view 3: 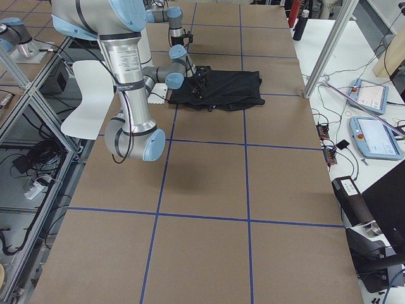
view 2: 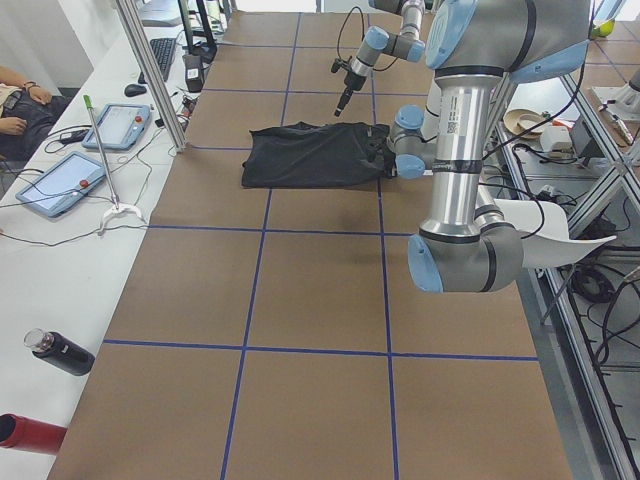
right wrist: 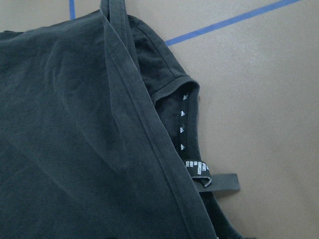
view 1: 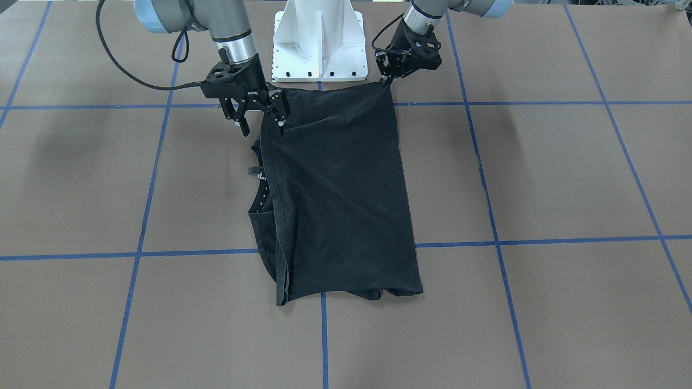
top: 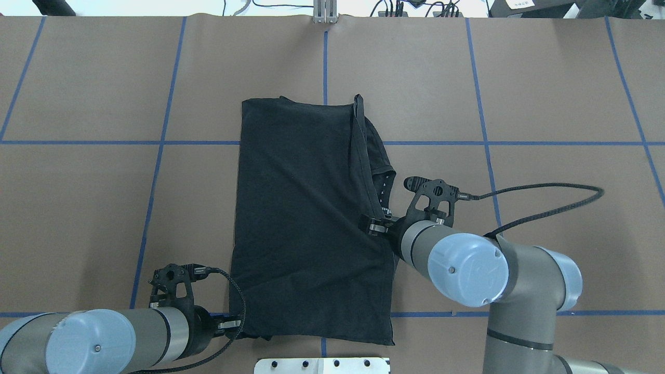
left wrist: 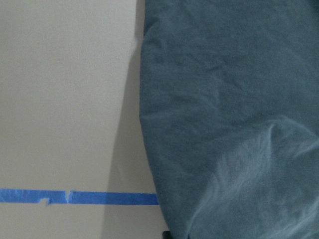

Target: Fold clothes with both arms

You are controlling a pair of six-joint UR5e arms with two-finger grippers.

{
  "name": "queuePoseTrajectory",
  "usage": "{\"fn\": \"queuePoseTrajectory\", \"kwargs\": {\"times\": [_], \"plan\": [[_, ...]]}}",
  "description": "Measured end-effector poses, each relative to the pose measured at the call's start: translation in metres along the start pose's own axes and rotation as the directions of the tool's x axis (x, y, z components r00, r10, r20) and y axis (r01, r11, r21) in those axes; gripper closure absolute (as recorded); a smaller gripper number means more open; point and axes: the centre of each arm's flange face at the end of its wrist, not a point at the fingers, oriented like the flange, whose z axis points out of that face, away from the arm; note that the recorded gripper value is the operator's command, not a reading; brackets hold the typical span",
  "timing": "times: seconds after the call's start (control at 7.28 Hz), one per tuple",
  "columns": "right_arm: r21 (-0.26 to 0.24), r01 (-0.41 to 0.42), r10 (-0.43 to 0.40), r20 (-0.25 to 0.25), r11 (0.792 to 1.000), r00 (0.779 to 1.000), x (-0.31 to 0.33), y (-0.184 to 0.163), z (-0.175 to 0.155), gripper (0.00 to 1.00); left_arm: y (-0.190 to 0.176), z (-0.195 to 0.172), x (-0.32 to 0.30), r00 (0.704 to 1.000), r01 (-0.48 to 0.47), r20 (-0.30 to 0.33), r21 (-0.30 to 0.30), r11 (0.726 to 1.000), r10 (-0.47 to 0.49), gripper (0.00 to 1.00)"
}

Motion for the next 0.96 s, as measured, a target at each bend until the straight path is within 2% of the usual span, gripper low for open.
{"fn": "queuePoseTrajectory", "kwargs": {"times": [0.27, 0.55, 0.96], "plan": [[0.029, -0.007, 0.008, -0.032, 1.0, 0.999, 0.021, 0.023, 0.016, 0.37, 0.001, 0.0, 0.0, 1.0, 0.0, 0.0, -0.002, 1.0, 0.0, 1.0], [0.048, 0.015, -0.011, -0.064, 0.999, 0.998, 0.033, 0.035, 0.031, 0.4, 0.002, 0.001, 0.0, 1.0, 0.002, -0.001, -0.003, 1.0, -0.003, 1.0], [0.056, 0.036, -0.031, -0.086, 0.998, 0.996, 0.039, 0.044, 0.042, 0.43, 0.004, 0.001, 0.001, 1.0, 0.005, -0.002, -0.006, 1.0, -0.005, 1.0]]}}
